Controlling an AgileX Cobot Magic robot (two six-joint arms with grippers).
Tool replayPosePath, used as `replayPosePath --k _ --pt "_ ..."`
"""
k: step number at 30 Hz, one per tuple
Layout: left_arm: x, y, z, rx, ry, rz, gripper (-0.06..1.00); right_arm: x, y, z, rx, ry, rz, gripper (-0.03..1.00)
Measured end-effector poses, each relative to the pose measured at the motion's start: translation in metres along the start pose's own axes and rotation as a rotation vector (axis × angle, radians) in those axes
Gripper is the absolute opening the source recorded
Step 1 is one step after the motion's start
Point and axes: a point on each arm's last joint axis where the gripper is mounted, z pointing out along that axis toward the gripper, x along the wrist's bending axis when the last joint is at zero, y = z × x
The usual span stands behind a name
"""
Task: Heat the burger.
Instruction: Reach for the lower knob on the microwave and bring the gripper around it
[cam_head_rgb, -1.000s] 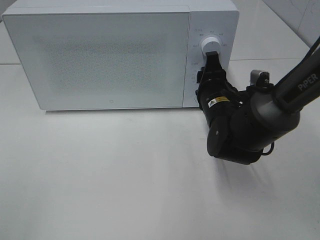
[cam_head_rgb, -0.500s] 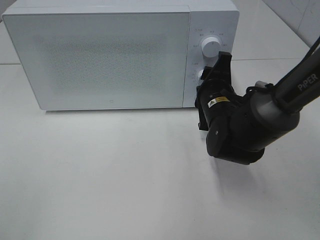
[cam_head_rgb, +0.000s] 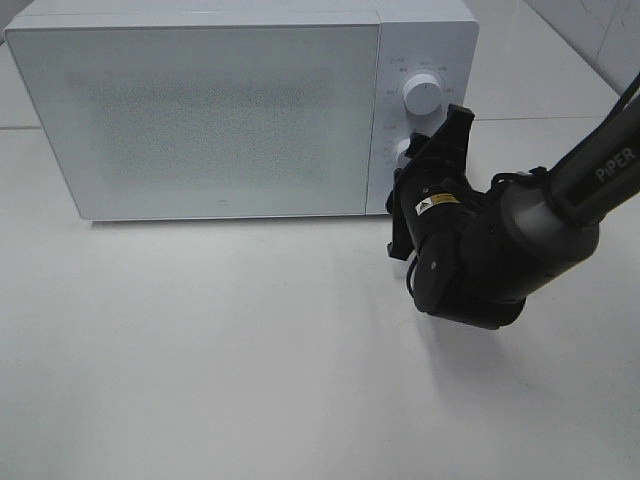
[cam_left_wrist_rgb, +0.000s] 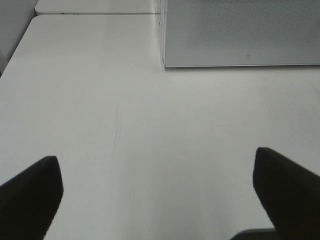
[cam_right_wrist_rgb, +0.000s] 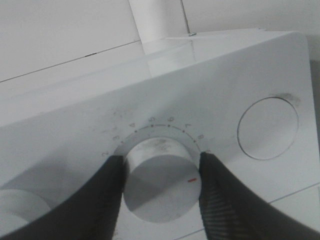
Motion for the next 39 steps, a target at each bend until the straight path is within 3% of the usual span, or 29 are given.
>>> replayPosePath --k 29,32,35,39 --pt "0.0 0.0 0.0 0.0 0.0 0.0 0.98 0.0 0.0002 -0.0004 -0.02 0.0 -0.053 0.45" --pt "0.0 0.0 0.0 0.0 0.0 0.0 0.98 -0.0004 -0.0041 -0.0004 0.005 -0.005 -0.094 0.54" --pt "0.0 0.0 0.0 0.0 0.0 0.0 0.98 -0.0012 -0.0083 -0.0018 0.03 -0.005 -0.136 0.71" --pt "0.0001 0.0 0.0 0.0 0.001 0.0 0.98 -0.0031 -0.0071 -0.0032 0.036 -0.015 -0.169 0.77"
